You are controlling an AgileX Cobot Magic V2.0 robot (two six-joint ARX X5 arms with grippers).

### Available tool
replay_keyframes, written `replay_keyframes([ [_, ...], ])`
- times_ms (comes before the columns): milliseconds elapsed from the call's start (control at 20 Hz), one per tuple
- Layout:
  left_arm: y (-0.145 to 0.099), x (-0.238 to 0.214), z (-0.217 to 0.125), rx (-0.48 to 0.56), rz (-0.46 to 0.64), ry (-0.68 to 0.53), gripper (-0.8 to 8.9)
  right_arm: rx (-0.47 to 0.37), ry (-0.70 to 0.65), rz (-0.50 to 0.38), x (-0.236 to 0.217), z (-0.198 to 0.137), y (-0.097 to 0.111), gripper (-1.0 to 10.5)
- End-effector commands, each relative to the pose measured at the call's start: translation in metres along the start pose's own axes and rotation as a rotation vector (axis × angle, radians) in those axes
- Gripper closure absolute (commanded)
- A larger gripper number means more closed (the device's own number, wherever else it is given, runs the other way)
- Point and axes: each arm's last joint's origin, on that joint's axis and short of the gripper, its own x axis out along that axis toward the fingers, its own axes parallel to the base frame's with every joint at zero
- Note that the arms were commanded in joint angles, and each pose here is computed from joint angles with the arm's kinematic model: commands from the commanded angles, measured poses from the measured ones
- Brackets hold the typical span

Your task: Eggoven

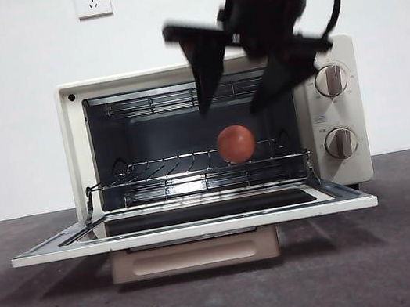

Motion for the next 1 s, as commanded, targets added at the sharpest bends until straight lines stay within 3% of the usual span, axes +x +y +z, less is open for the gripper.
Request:
replay_keyframes([
  [50, 0.002, 0.01, 0.005, -0.001, -0.003, -0.004, 8.07, -0.009, -0.031, 0.041, -0.03, 0.006, 0.012, 6.1],
  [250, 0.013, 0.047, -0.001, -0.075, -0.024, 0.002, 8.07, -0.048, -0.067, 0.114, -0.099, 0.004, 0.018, 6.1],
  [500, 0.045, 0.097, -0.024, -0.186, -0.027, 0.077, 8.07, -0.055, -0.107, 0.148, -0.174, -0.008, -0.002, 6.1],
  [1000, 0.103, 0.183, -0.058, -0.355, -0.071, 0.245, 8.07, -0.007, -0.271, 0.078, -0.248, -0.031, -0.039, 6.1],
])
